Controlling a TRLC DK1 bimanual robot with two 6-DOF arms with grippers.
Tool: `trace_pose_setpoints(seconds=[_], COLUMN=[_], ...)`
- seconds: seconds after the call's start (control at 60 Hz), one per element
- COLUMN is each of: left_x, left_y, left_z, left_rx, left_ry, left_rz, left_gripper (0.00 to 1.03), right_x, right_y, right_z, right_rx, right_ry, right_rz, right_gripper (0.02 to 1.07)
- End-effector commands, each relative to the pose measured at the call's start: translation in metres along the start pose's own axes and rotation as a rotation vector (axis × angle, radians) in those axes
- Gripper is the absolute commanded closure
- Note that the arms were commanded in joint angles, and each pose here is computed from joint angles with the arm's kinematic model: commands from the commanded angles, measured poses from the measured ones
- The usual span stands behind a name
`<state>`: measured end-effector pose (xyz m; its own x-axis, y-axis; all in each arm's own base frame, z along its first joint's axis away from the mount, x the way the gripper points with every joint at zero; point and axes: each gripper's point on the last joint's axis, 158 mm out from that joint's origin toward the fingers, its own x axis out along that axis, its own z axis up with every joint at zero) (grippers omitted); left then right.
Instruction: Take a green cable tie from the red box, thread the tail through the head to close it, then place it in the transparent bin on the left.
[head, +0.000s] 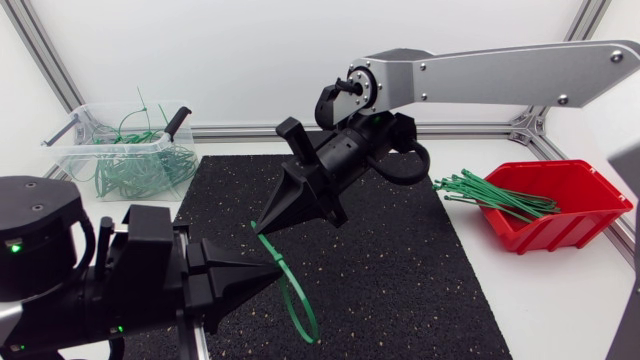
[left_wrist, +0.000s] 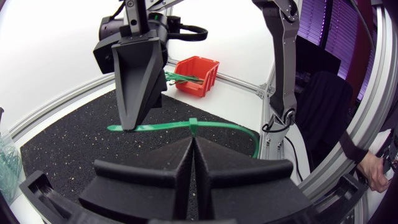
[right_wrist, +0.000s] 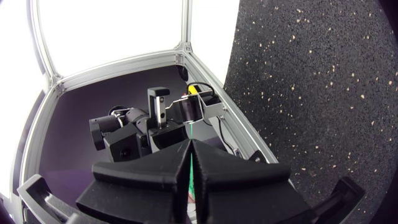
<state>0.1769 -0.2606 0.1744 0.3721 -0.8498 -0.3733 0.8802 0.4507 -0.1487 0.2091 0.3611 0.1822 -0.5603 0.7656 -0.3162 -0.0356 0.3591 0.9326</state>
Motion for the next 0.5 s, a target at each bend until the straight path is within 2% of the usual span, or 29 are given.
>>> trace_pose_setpoints(seconds=[0.0, 0.05, 0.083, 0.117, 0.133, 0.15, 0.3, 0.383, 0.417, 0.45, 0.483], left_x=[-0.005, -0.012, -0.016, -0.019, -0.022, -0.023, -0.042, -0.061, -0.070, -0.079, -0.087], left_y=[0.026, 0.041, 0.055, 0.064, 0.070, 0.074, 0.115, 0.154, 0.172, 0.192, 0.205], left_z=[0.019, 0.026, 0.029, 0.030, 0.029, 0.029, 0.023, 0.026, 0.026, 0.023, 0.024], left_rx=[-0.013, -0.045, -0.067, -0.086, -0.106, -0.112, -0.144, -0.183, -0.187, -0.201, -0.213], left_ry=[-0.026, -0.026, -0.021, -0.013, 0.002, 0.010, 0.097, 0.139, 0.164, 0.197, 0.209], left_rz=[0.069, 0.093, 0.130, 0.152, 0.158, 0.164, 0.275, 0.380, 0.435, 0.495, 0.528], left_gripper=[1.00, 1.00, 1.00, 1.00, 1.00, 1.00, 0.89, 0.88, 0.89, 0.89, 0.89], right_x=[-0.003, -0.009, -0.013, -0.018, -0.020, -0.022, -0.034, -0.042, -0.045, -0.044, -0.044], right_y=[0.003, 0.005, 0.005, 0.001, -0.001, -0.004, -0.029, -0.043, -0.051, -0.052, -0.055], right_z=[-0.005, -0.002, 0.001, 0.005, 0.008, 0.011, 0.036, 0.046, 0.048, 0.047, 0.047], right_rx=[0.015, -0.001, -0.015, -0.019, -0.020, -0.015, -0.051, -0.070, -0.078, -0.075, -0.070], right_ry=[-0.008, -0.027, -0.046, -0.069, -0.083, -0.098, -0.227, -0.293, -0.316, -0.316, -0.315], right_rz=[0.000, 0.001, -0.007, -0.033, -0.048, -0.064, -0.193, -0.297, -0.370, -0.384, -0.395], right_gripper=[1.01, 1.00, 0.89, 0.69, 0.63, 0.60, 0.60, 0.50, 0.39, 0.20, 0.17])
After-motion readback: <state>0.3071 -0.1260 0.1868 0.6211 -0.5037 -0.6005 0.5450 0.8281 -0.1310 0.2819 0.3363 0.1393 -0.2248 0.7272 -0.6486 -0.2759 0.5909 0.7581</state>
